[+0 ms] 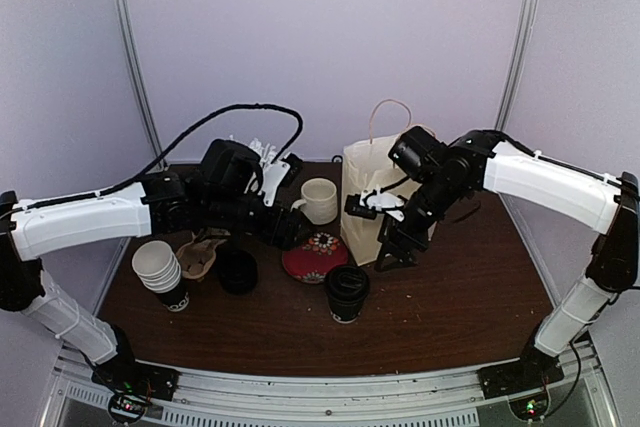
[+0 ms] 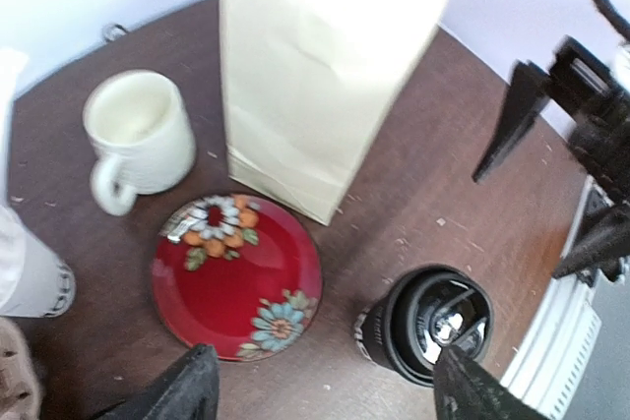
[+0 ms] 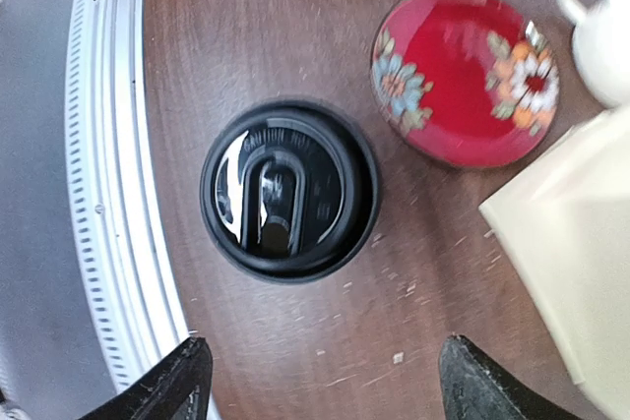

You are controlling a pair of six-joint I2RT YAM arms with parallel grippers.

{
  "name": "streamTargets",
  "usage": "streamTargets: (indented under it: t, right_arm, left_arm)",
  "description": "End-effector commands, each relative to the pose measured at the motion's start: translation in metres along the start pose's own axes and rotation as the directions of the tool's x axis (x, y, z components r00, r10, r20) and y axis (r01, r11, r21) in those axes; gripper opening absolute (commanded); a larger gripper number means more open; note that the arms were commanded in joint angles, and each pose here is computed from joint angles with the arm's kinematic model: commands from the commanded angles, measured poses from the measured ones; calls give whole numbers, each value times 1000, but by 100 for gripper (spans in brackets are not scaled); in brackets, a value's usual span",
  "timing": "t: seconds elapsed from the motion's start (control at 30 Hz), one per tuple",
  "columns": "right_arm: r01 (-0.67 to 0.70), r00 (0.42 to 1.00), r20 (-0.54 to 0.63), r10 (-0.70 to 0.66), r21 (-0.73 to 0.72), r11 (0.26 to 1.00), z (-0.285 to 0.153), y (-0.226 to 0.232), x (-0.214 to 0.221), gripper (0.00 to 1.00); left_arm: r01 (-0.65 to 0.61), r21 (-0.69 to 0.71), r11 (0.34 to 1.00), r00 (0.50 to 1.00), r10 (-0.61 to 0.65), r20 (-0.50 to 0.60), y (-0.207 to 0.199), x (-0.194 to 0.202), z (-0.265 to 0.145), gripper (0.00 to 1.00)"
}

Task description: Pack the takeout coffee

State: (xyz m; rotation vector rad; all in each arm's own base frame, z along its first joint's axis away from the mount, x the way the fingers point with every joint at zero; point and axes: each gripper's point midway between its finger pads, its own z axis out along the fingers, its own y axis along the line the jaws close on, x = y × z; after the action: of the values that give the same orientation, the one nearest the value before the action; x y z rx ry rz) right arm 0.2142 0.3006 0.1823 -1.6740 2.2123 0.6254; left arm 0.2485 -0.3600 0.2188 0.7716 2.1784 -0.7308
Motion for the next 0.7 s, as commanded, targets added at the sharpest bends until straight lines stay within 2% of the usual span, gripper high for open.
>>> streamTargets:
  t: [0.0, 0.1, 0.23, 0.37, 0.43, 0.53, 0.67]
  right_arm:
    - [203, 978, 27, -208, 125, 971, -18, -7, -34, 84]
    - [266, 961, 38, -274, 146, 953, -20, -5, -49, 84]
    - [294, 950, 57, -306, 161, 942, -21, -4, -62, 84]
    - [296, 952, 34, -303, 138, 945, -14, -2, -58, 84]
    - [297, 954, 7, -300, 120, 947, -8, 0, -52, 85]
    - [302, 953, -26, -302, 114, 946, 0, 1, -42, 93]
    - [300, 954, -45, -297, 153, 942, 4, -5, -35, 96]
  left_arm:
    - [-144, -231, 962, 978, 173, 113, 37, -47, -35, 82]
    - [-213, -358, 909, 953, 274, 126, 58, -81, -55, 89]
    - [-269, -439, 858, 927, 354, 125, 65, -115, -81, 94]
    - [-260, -476, 840, 934, 343, 96, 73, -109, -88, 92]
    - [-238, -468, 851, 943, 319, 100, 75, -102, -87, 89]
    - [-219, -419, 881, 950, 290, 114, 69, -91, -85, 84]
    - [-181, -384, 905, 963, 244, 119, 67, -76, -83, 82]
